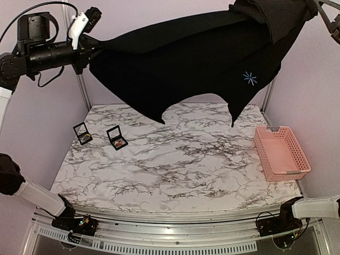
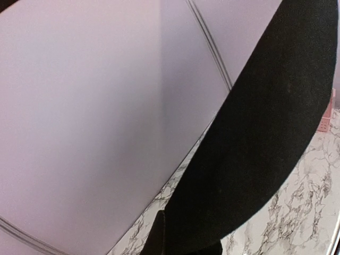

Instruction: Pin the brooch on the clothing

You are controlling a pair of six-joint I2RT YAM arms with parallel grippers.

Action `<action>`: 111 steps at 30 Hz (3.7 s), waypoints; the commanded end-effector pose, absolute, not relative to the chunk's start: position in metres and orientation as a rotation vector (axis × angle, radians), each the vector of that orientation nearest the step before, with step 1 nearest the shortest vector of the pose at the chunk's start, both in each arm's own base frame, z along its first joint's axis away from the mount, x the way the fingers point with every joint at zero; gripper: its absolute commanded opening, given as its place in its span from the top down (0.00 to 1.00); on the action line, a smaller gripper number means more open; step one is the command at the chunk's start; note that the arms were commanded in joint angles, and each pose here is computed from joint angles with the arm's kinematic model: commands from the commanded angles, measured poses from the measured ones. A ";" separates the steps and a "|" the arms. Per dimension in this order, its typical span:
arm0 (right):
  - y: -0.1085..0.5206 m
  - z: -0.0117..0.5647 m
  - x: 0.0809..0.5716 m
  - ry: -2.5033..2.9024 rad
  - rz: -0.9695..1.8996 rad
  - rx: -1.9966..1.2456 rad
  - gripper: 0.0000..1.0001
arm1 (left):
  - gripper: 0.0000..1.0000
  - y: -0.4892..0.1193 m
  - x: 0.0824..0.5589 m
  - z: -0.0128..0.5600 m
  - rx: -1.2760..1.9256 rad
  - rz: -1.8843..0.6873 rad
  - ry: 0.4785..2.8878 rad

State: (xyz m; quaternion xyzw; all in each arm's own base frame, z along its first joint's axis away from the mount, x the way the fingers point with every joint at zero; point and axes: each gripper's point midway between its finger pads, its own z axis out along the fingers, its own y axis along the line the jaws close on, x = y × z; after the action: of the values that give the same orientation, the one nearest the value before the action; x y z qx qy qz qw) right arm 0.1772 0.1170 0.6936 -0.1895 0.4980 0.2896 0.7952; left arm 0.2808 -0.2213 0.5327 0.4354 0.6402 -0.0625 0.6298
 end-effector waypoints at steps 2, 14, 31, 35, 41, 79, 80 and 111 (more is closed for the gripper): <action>0.124 0.686 0.132 1.056 0.719 -0.494 1.00 | 1.00 -0.197 0.238 0.540 1.046 -0.282 1.430; 0.114 0.573 0.259 1.440 0.676 -0.163 1.00 | 1.00 -0.218 0.293 0.453 1.043 -0.307 1.705; 0.093 0.240 0.561 2.087 0.492 0.265 1.00 | 1.00 -0.268 0.515 0.187 0.989 0.129 2.114; 0.096 0.211 0.594 2.108 0.560 0.279 1.00 | 1.00 -0.266 0.535 0.167 0.961 0.212 2.108; 0.072 0.187 0.635 2.064 0.597 0.402 0.83 | 0.96 -0.247 0.569 0.159 0.855 0.425 2.068; 0.088 0.059 0.202 3.124 -0.081 0.561 0.21 | 0.00 -0.178 0.247 0.070 2.035 0.139 2.095; 0.086 0.055 0.195 3.139 -0.096 0.578 0.20 | 0.00 -0.177 0.245 0.064 2.044 0.144 2.092; 0.144 0.267 0.198 2.796 0.694 0.243 1.00 | 1.00 -0.169 0.226 0.183 1.744 -0.015 2.222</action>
State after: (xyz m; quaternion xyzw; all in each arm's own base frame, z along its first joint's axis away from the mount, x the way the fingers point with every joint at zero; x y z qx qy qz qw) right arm 0.2423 0.1346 0.2089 0.1255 0.9713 0.1572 0.1271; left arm 0.2817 -0.1826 0.1368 0.6167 0.7522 0.0803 0.2178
